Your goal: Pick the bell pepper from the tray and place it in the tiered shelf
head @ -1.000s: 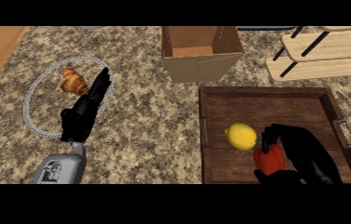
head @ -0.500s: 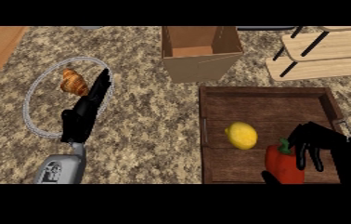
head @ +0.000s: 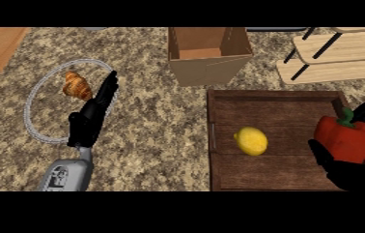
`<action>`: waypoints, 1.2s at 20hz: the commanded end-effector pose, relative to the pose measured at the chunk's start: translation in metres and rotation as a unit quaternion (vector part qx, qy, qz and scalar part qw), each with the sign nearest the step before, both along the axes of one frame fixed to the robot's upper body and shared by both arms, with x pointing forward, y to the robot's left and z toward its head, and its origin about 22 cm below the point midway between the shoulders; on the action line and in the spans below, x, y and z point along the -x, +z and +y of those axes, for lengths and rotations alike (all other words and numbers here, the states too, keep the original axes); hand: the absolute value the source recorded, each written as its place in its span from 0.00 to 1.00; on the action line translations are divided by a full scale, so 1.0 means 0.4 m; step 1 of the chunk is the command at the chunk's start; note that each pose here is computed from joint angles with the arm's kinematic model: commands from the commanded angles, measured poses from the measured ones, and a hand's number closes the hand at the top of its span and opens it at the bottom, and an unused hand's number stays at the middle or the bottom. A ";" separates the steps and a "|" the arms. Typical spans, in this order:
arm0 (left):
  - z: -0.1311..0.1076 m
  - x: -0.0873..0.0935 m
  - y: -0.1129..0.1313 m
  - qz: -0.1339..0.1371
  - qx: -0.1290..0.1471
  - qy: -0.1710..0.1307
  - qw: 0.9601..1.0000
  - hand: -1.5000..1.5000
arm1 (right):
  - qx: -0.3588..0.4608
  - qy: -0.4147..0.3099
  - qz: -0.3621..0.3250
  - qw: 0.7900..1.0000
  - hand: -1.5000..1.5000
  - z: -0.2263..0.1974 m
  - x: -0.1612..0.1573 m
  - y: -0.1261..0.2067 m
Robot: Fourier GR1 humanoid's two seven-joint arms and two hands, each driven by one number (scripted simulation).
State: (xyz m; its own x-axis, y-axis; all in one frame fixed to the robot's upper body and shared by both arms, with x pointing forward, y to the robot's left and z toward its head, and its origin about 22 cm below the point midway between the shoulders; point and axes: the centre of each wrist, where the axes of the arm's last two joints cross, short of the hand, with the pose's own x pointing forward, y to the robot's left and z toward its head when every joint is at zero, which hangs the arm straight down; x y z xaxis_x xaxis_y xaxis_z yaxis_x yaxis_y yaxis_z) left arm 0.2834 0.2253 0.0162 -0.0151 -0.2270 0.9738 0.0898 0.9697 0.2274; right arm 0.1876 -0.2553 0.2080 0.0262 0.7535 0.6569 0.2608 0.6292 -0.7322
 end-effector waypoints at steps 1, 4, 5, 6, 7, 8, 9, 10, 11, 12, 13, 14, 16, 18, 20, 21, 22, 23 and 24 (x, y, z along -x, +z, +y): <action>-0.001 0.027 0.002 -0.003 -0.003 0.002 1.000 0.50 | -0.012 -0.039 -0.083 0.996 1.00 0.004 0.055 0.088; -0.008 -0.005 -0.032 -0.002 -0.006 0.000 1.000 0.50 | 0.007 -0.072 -0.111 0.991 1.00 -0.022 -0.001 0.158; 0.021 0.019 -0.020 -0.005 0.000 -0.006 1.000 0.50 | 0.011 -0.087 -0.106 0.990 1.00 -0.045 0.000 0.170; -0.023 0.017 -0.033 -0.007 0.001 -0.003 1.000 0.50 | 0.023 -0.088 -0.112 0.990 1.00 -0.081 -0.021 0.182; 0.014 -0.006 0.009 0.000 -0.001 -0.007 1.000 0.50 | 0.026 -0.087 -0.110 0.990 1.00 -0.074 -0.003 0.218; -0.038 -0.003 0.002 -0.013 -0.010 0.004 1.000 0.50 | 0.029 -0.091 -0.111 0.989 1.00 -0.047 -0.008 0.242; -0.002 -0.010 -0.017 -0.006 0.004 -0.001 1.000 0.50 | 0.016 -0.093 -0.111 0.989 1.00 -0.053 -0.045 0.247; 0.000 -0.003 -0.066 -0.001 0.004 0.003 1.000 0.50 | 0.011 -0.093 -0.121 0.988 1.00 -0.057 -0.045 0.269; -0.031 0.025 -0.011 -0.007 -0.006 -0.009 1.000 0.50 | 0.003 -0.100 -0.124 0.987 1.00 -0.080 -0.070 0.264; 0.008 0.014 -0.003 0.001 -0.005 0.000 1.000 0.50 | 0.016 -0.102 -0.131 0.986 1.00 -0.113 -0.052 0.282; -0.008 -0.003 0.013 0.001 -0.007 -0.004 1.000 0.50 | 0.015 -0.105 -0.123 0.987 1.00 -0.127 -0.074 0.264; -0.006 -0.010 -0.028 0.003 -0.002 -0.005 1.000 0.50 | 0.021 -0.121 -0.128 0.984 1.00 -0.100 -0.116 0.265; 0.001 -0.002 -0.035 -0.006 -0.006 -0.005 1.000 0.50 | 0.024 -0.128 -0.133 0.983 1.00 -0.150 -0.100 0.301; 0.000 -0.010 0.000 -0.006 -0.007 -0.002 1.000 0.50 | 0.028 -0.132 -0.142 0.981 1.00 -0.200 -0.109 0.252; -0.003 0.031 -0.039 -0.009 0.000 -0.006 1.000 0.50 | 0.027 -0.138 -0.154 0.978 1.00 -0.204 -0.138 0.329; -0.019 -0.011 -0.023 -0.007 0.002 -0.009 1.000 0.50 | 0.038 -0.149 -0.158 0.975 1.00 -0.202 -0.170 0.334; 0.003 0.007 0.010 -0.006 0.000 -0.009 1.000 0.50 | 0.041 -0.152 -0.163 0.974 1.00 -0.152 -0.162 0.357; -0.004 -0.019 -0.010 -0.006 0.006 0.000 1.000 0.50 | 0.048 -0.149 -0.161 0.974 1.00 -0.235 -0.175 0.341; -0.006 -0.008 0.013 0.001 0.007 -0.001 1.000 0.50 | 0.055 -0.147 -0.156 0.975 1.00 -0.165 -0.206 0.297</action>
State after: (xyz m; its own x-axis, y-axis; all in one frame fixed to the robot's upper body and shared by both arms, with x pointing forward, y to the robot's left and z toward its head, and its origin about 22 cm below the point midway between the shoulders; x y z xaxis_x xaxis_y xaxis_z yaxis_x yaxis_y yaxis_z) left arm 0.2848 0.2226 0.0141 -0.0264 -0.2244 0.9741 0.0949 0.9695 0.2259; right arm 0.2510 -0.3259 0.3335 0.0515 0.7915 0.6091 0.6271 0.4490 -0.6365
